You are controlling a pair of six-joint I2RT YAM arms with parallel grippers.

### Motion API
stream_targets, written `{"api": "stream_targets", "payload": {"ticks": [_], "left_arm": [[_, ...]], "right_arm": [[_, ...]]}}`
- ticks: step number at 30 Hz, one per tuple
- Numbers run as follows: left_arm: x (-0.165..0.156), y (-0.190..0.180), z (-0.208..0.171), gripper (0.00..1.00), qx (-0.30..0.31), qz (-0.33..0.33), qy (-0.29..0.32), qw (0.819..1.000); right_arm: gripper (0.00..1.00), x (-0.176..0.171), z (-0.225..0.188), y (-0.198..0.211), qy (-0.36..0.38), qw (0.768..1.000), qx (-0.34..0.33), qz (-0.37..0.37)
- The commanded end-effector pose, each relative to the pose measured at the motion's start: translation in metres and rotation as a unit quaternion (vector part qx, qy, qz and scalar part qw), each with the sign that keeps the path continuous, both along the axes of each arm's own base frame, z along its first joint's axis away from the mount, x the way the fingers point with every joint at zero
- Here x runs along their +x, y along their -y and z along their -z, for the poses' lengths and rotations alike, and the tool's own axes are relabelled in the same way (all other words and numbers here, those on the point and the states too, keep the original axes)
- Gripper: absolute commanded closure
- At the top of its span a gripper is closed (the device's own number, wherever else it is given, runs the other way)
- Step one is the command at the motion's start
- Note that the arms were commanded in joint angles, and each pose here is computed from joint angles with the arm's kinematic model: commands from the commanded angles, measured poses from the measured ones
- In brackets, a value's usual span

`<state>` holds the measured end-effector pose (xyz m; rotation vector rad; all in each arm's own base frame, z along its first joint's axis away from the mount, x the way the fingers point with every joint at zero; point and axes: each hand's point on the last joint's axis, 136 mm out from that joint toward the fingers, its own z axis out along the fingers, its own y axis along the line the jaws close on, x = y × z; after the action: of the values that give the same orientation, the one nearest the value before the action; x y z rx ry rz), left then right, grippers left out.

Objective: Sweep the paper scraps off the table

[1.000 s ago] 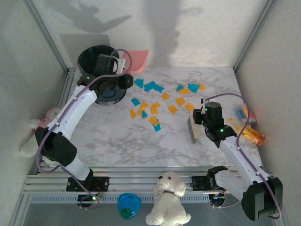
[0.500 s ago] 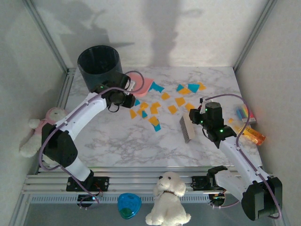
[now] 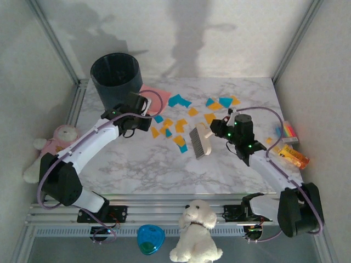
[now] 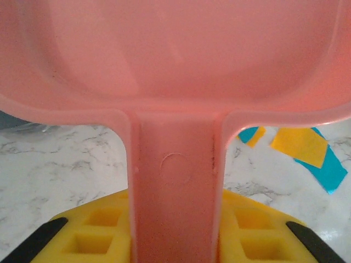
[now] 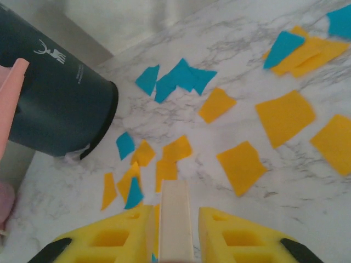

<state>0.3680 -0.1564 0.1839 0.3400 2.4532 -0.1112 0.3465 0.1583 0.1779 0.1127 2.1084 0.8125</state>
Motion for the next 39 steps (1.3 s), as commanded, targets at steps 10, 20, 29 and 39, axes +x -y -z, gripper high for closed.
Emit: {"api": "stream_targets", "payload": {"ticks": [10,20,29,39], "left_arm": [[0.006,-0.022,-0.024,1.0,0.019,-0.047,0.073,0.996],[0.006,-0.027,-0.025,1.0,0.023,-0.058,0.084,0.994],[0.006,-0.031,-0.02,1.0,0.031,-0.058,0.079,0.995],[0.006,-0.029,-0.012,1.0,0.033,-0.051,0.066,0.996]], "right_arm": [[1.0,0.052,-0.038,-0.071,0.017,0.993,0.114,-0.031],[1.0,0.088,-0.021,-0.117,-0.019,0.989,0.148,-0.026],[1.0,0.117,0.002,-0.146,-0.045,0.984,0.173,-0.011],[1.0,0.13,0.025,-0.164,-0.069,0.985,0.158,-0.012]]}}
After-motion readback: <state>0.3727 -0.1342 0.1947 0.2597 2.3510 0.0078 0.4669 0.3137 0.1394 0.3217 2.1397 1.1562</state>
